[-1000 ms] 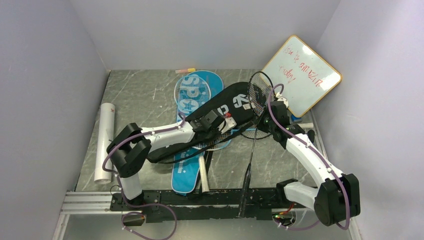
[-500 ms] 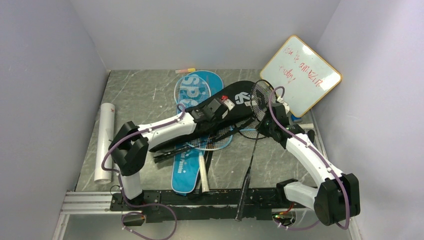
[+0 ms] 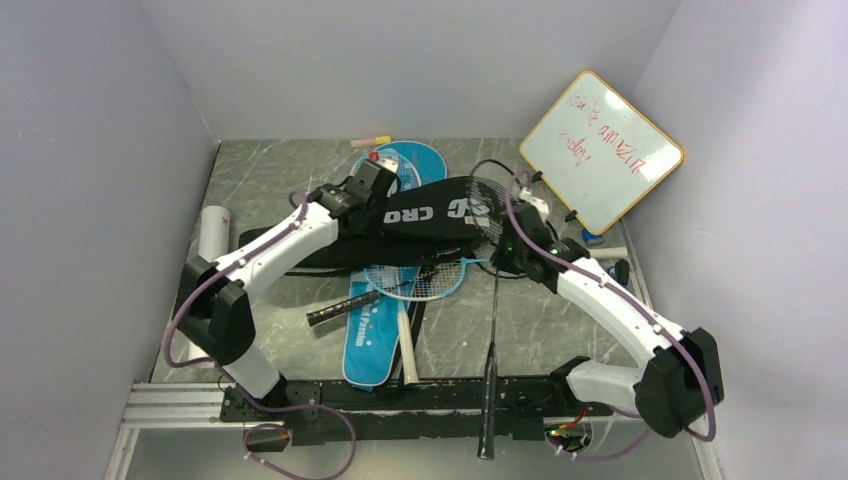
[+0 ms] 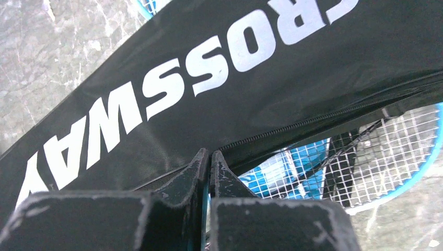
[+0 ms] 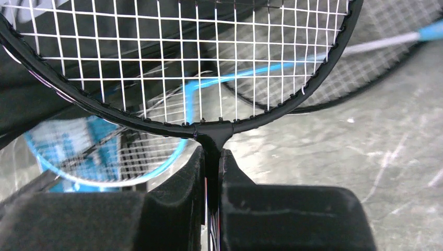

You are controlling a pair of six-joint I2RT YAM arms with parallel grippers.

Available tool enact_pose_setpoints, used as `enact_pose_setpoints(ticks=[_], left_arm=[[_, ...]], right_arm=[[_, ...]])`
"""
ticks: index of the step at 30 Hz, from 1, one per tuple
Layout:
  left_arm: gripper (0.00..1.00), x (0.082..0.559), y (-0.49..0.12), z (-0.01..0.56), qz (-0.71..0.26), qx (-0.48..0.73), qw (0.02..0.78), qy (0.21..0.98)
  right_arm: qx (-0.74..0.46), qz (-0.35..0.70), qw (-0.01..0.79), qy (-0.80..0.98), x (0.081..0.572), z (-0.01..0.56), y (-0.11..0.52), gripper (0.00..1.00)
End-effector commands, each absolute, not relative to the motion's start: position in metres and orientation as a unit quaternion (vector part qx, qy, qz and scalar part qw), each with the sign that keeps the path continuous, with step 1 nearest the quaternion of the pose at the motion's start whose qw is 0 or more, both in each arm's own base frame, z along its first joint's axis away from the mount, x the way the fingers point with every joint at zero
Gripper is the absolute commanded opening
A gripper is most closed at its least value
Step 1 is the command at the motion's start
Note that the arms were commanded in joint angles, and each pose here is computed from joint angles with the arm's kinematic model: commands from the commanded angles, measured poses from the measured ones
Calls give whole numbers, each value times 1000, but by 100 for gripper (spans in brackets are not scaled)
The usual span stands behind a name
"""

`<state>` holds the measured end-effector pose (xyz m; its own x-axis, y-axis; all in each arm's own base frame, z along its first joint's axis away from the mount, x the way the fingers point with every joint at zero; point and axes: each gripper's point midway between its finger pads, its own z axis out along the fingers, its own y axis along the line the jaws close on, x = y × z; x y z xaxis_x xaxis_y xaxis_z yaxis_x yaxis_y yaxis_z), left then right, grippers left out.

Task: Pack up the badminton gear
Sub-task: Open the racket bag at the center of the board.

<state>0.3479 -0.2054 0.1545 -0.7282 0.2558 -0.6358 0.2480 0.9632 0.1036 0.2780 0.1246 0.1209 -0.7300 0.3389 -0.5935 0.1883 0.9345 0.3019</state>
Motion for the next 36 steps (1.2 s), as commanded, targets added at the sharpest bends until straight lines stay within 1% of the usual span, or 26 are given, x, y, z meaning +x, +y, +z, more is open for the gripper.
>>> enact_pose_setpoints(ticks=[1,3,6,11,20,24,29,36], left_arm=[[5,352,-212,178,-43,100,366,924],[5,358,-214,185,-49,98,374,921],[5,366,-220,186,-56,103,375,920],[5,378,-228,186,-68,107,374,919],[5,394,-232,195,-88,101,383,914],[5,399,-231,200,-95,98,388,912],[5,399,-235,206,-114,103,386,910],[5,381,-240,212,-147,121,378,906]], right_arm=[[110,74,356,925,279,150,144,0],[97,75,346,930,269,152,151,0],[63,104,349,929,251,163,165,0],[-34,155,324,933,209,173,193,0],[-124,143,267,945,143,161,214,0],[-161,147,260,941,127,157,228,0],[-201,166,259,930,123,148,248,0],[-197,121,312,921,159,153,267,0]])
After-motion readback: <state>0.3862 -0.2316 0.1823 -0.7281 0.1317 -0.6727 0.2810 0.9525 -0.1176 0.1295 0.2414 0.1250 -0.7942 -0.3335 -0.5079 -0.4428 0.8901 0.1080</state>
